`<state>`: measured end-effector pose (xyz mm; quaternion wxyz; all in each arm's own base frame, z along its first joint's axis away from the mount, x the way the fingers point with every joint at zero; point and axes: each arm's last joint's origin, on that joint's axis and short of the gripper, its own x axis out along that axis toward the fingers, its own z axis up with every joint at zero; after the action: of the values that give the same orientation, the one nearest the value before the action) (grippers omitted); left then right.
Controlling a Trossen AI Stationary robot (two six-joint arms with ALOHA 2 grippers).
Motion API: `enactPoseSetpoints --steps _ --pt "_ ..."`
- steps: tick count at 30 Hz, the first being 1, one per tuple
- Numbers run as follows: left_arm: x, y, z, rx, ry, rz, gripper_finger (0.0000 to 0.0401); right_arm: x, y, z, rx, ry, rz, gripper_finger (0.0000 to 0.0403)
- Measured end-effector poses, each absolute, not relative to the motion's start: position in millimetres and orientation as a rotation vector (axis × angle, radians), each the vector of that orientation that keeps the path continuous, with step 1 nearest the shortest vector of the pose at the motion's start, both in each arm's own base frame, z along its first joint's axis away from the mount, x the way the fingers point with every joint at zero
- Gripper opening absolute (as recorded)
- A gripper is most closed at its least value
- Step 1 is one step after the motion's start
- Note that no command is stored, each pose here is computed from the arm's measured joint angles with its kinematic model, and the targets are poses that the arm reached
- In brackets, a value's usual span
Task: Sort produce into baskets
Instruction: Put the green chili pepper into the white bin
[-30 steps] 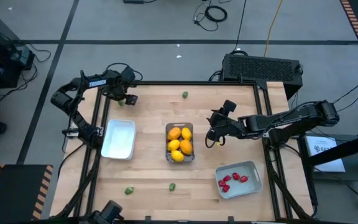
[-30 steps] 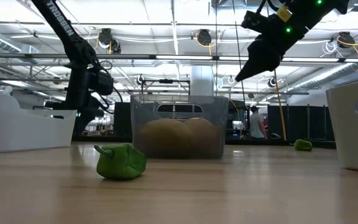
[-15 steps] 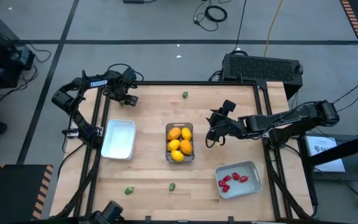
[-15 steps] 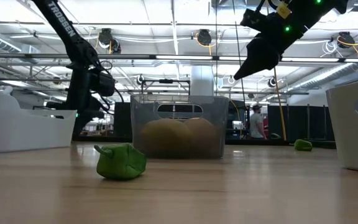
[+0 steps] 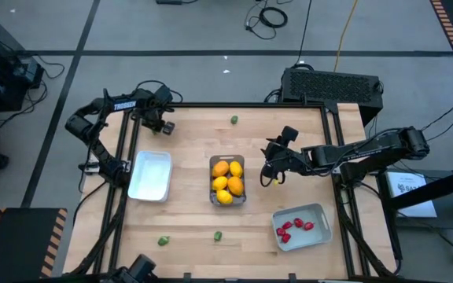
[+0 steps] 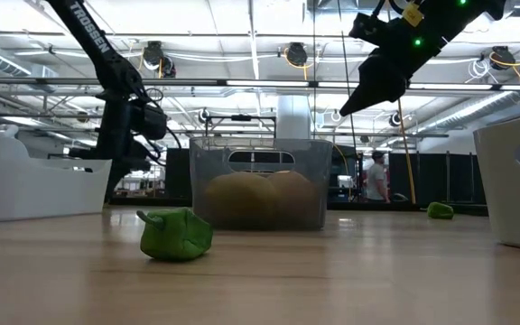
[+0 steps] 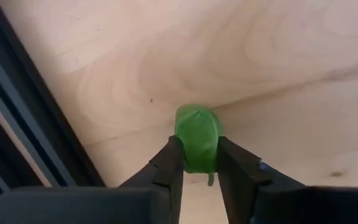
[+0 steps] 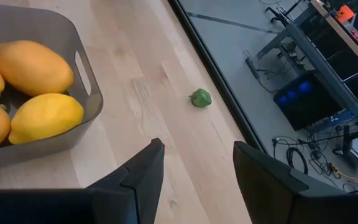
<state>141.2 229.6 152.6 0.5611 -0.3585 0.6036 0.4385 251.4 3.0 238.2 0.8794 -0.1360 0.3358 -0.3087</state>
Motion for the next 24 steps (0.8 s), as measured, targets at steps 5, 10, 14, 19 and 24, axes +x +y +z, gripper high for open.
enactPoseSetpoints --steps 5,10,14,19,24 --pt "142.3 221.6 157.5 -0.865 1.451 0.929 0.0080 251.4 3.0 238.2 -0.284 0.700 -0.643 0.0183" --pt "146.7 208.6 181.5 -0.905 1.416 0.829 0.0087 251.4 3.1 238.3 -0.286 0.700 -0.643 0.0183" --pt "150.9 194.8 214.4 -0.876 1.349 0.774 0.0088 251.5 3.1 238.4 -0.287 0.699 -0.642 0.0183" --pt "151.3 164.7 254.9 -0.801 1.251 0.731 0.0088 251.7 3.1 238.6 -0.286 0.696 -0.642 0.0183" --pt "150.9 117.3 283.1 -0.839 1.166 0.615 0.0088 251.7 3.1 238.6 -0.286 0.696 -0.643 0.0183"
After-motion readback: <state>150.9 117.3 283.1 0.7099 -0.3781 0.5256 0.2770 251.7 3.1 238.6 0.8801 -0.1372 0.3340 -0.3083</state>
